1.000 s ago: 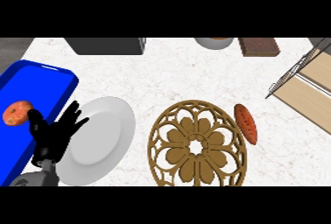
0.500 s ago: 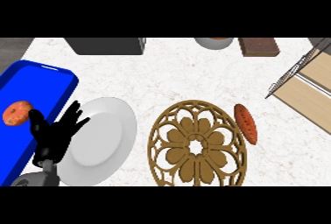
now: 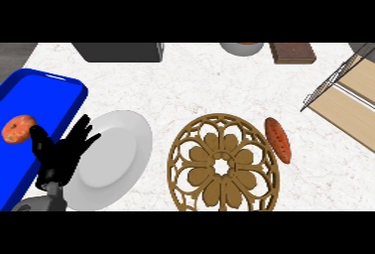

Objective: Pick the cupcake from the placemat and place it in the tiered shelf

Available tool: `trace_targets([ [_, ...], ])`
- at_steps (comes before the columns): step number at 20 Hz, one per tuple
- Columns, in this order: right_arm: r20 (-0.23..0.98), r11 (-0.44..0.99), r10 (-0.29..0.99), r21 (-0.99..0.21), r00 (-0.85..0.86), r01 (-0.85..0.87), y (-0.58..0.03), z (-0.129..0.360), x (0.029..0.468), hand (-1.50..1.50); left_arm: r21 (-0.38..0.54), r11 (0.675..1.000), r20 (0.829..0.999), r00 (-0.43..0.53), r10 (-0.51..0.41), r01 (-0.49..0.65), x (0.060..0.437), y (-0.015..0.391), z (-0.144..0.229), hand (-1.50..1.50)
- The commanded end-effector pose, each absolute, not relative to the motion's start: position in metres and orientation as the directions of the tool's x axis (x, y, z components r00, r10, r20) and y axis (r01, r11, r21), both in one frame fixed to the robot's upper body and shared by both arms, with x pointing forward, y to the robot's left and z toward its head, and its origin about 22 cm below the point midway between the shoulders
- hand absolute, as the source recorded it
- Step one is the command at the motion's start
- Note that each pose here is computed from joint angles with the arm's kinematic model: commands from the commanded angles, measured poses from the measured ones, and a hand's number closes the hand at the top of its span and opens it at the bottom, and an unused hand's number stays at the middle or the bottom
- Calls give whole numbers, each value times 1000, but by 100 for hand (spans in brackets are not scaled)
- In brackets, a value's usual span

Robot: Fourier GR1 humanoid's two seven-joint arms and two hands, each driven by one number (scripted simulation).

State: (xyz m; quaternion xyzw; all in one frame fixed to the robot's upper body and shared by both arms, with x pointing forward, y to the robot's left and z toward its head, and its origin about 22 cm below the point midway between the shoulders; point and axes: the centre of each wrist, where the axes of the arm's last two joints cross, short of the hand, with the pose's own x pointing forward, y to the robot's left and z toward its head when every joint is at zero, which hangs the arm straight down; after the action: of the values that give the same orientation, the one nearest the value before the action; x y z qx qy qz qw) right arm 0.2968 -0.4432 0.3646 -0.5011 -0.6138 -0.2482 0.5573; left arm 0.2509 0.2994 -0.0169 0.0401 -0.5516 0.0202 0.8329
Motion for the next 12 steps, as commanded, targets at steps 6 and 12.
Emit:
trace_targets([
  [6,954,114,284,-133,96,985,-478,387,234,-150,43,995,897,442,2,-93,237,316,-29,0],
  [12,974,42,225,-31,21,999,-520,403,158,-150,67,992,891,453,-11,-107,234,298,-35,0],
])
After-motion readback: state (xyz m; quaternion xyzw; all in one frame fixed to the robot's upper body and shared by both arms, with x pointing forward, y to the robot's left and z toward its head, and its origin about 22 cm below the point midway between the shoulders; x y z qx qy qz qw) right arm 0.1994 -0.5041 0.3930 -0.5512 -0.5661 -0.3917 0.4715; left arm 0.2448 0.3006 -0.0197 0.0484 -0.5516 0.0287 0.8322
